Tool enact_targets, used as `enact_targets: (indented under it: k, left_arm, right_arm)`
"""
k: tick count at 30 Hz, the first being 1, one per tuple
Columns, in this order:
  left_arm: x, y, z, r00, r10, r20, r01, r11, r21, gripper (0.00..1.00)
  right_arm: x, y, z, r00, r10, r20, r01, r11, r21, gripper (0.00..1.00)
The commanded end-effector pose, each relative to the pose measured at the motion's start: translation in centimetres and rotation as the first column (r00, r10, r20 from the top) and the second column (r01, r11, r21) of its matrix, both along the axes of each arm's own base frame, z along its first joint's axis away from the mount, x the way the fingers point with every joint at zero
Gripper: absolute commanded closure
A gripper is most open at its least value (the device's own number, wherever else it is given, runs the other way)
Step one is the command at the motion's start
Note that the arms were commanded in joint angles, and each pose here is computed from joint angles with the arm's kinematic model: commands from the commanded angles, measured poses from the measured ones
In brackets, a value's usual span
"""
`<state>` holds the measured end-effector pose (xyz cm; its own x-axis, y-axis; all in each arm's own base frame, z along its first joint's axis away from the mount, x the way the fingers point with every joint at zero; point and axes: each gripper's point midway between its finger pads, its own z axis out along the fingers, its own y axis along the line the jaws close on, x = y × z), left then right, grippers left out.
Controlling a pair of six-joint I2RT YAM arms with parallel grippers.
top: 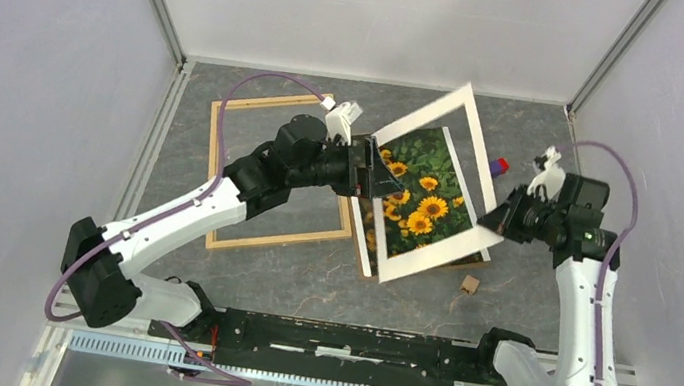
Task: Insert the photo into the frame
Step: Pick up the photo frame item at the center of the board.
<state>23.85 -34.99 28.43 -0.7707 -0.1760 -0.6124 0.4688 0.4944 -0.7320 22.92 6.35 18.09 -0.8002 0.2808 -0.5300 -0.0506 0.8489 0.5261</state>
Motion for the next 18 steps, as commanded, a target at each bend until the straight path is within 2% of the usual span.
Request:
enact_targets:
  k: [1,6,9,13,18]
  left_arm:
    - [0.2,2.1,4.3,0.985,0.05,0.167,-0.052,0.999,0.011,0.0]
    - [-0.7,5.2,8.8,0.958,0.128,0.256,-0.127,0.992,-0.02,0.0]
    - [-1.5,7.5,11.6,0.93,0.201,0.309,-0.187,0.98,-0.073,0.0]
    - [-2.4,11.6,15.2,0.864,0.331,0.38,-0.295,0.944,-0.151,0.0]
    - [-3.7,16.3,18.3,0.779,0.456,0.43,-0.401,0.89,-0.218,0.0]
  right_arm:
    - [4.6,1.6,9.5,0.956,0.056,0.286,-0.066,0.997,0.025,1.0]
    - [7.4,7.1,17.2,0.884,0.147,0.443,-0.198,0.978,0.07,1.0]
    - [8.9,12.1,19.1,0.852,0.215,0.478,-0.312,0.94,0.135,1.0]
    - [10.8,19.1,21.0,0.806,0.309,0.505,-0.43,0.892,0.141,1.0]
    - [10.7,29.0,26.4,0.695,0.396,0.6,-0.604,0.774,0.19,1.0]
